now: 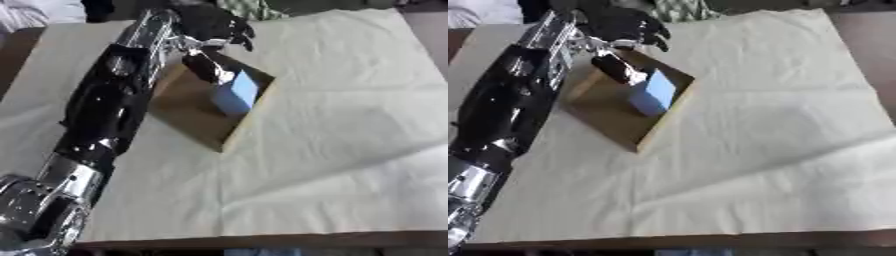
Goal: Pick up objects on the table and place them in the box.
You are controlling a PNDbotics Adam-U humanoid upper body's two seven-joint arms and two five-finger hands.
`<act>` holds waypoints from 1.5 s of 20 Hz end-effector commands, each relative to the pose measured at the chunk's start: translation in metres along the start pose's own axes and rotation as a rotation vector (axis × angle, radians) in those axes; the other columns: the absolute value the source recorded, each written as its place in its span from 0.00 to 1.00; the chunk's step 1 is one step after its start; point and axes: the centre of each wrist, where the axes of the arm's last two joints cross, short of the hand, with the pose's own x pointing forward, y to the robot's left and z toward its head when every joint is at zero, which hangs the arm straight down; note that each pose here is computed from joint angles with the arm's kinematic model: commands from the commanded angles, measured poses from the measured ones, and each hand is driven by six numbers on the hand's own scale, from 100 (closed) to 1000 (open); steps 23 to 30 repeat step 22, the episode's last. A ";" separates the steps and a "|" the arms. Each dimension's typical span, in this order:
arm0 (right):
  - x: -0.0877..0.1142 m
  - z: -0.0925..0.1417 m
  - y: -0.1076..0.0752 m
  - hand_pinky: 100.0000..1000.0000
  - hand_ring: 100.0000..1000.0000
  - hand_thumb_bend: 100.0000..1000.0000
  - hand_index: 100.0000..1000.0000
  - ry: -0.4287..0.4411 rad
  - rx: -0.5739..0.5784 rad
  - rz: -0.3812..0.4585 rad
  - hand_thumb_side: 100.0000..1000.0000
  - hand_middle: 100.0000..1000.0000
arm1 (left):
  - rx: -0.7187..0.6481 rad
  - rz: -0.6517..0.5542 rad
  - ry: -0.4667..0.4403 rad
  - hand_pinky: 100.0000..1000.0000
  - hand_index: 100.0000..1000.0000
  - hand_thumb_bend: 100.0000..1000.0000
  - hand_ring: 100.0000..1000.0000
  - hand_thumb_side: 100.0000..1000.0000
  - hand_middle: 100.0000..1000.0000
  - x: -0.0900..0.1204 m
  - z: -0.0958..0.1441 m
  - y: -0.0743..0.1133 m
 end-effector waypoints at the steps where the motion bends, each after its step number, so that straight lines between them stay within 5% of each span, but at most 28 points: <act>1: 0.007 -0.007 -0.004 0.64 0.70 0.00 0.79 -0.036 -0.005 0.005 0.54 0.56 | 0.307 0.086 -0.043 0.89 0.85 0.00 0.93 0.23 0.84 0.005 0.009 0.044; 4: 0.010 -0.009 -0.005 0.64 0.70 0.00 0.78 -0.051 -0.010 0.011 0.54 0.56 | 0.561 0.200 -0.103 0.80 0.82 0.00 0.86 0.41 0.81 0.016 0.022 0.073; 7: 0.015 -0.012 -0.005 0.65 0.70 0.00 0.78 -0.076 -0.018 0.019 0.53 0.56 | 0.711 0.271 -0.176 0.77 0.82 0.00 0.83 0.49 0.80 0.027 0.043 0.093; 12: 0.026 -0.016 -0.005 0.65 0.70 0.00 0.78 -0.122 -0.033 0.030 0.53 0.57 | 0.885 0.360 -0.236 0.73 0.82 0.00 0.80 0.64 0.79 0.045 0.083 0.106; 16: 0.033 -0.018 -0.005 0.65 0.70 0.00 0.78 -0.149 -0.044 0.040 0.52 0.57 | 0.962 0.453 -0.253 0.68 0.82 0.00 0.77 0.62 0.77 0.060 0.114 0.102; 22: 0.042 -0.022 -0.005 0.66 0.71 0.00 0.78 -0.193 -0.059 0.051 0.52 0.58 | 1.108 0.762 -0.174 0.61 0.83 0.00 0.71 0.52 0.75 0.070 0.153 0.072; 30: 0.042 -0.022 -0.005 0.66 0.71 0.00 0.78 -0.193 -0.059 0.051 0.52 0.58 | 1.108 0.762 -0.174 0.61 0.83 0.00 0.71 0.52 0.75 0.070 0.153 0.072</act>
